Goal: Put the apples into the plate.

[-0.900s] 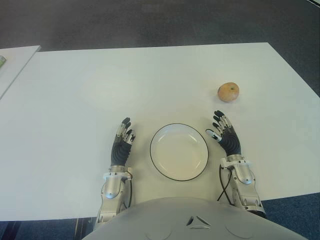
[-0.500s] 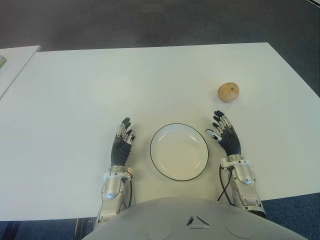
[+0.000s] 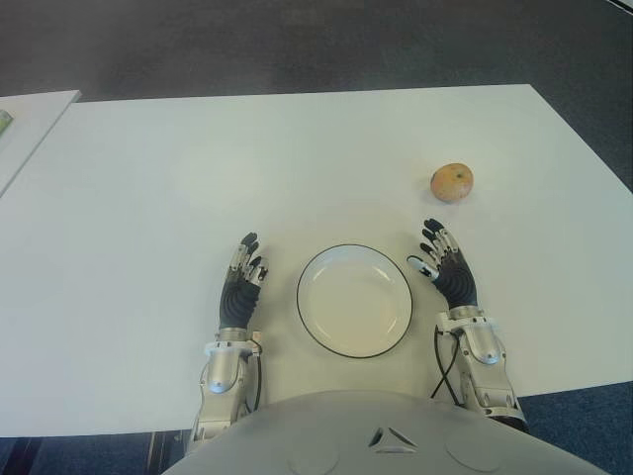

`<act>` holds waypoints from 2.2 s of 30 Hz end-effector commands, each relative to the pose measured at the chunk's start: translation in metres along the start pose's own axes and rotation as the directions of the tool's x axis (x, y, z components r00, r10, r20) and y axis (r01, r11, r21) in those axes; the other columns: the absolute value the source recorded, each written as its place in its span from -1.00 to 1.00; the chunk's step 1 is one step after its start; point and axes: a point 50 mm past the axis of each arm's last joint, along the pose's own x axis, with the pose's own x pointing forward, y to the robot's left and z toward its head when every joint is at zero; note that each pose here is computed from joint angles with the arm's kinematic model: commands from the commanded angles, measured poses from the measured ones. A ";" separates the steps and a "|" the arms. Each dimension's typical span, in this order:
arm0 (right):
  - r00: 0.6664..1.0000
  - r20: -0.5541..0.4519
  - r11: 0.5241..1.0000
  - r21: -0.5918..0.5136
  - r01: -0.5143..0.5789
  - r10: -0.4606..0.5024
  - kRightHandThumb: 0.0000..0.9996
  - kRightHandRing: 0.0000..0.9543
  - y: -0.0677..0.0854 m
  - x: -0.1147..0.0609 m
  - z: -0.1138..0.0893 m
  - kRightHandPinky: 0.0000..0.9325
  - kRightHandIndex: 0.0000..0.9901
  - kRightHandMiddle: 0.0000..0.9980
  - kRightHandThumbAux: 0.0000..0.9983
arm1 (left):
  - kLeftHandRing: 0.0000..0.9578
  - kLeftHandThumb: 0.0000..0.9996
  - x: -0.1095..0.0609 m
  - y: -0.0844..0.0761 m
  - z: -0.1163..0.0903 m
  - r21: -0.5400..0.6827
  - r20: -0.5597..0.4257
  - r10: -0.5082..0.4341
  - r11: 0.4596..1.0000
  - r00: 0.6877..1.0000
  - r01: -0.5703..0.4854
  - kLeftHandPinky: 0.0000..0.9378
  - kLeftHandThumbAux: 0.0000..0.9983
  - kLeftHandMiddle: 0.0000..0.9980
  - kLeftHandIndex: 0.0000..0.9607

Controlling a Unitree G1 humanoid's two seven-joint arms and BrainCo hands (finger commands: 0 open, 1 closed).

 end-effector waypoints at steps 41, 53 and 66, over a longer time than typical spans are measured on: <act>0.837 0.446 0.004 -0.883 0.469 0.319 -0.21 -1.00 -0.025 0.093 0.115 -1.00 -0.98 -0.99 -0.26 | -0.96 -0.89 0.003 -0.002 -0.032 -0.006 -0.141 -0.010 1.000 0.990 0.009 -1.00 -0.09 -0.87 -0.91; 0.927 0.311 -0.149 -0.927 0.344 0.210 -0.26 -1.00 -0.045 0.137 0.090 -1.00 -1.00 -1.00 -0.63 | -0.99 -0.92 0.001 0.003 -0.034 0.014 -0.143 -0.010 1.000 0.990 0.012 -0.98 -0.11 -0.91 -0.95; 0.968 0.207 -0.138 -0.964 0.226 0.139 -0.35 -1.00 -0.072 0.153 0.088 -1.00 -1.00 -1.00 -0.68 | -1.00 -0.86 -0.004 0.008 -0.035 0.022 -0.137 0.000 1.000 0.991 0.003 -1.00 -0.07 -0.95 -0.95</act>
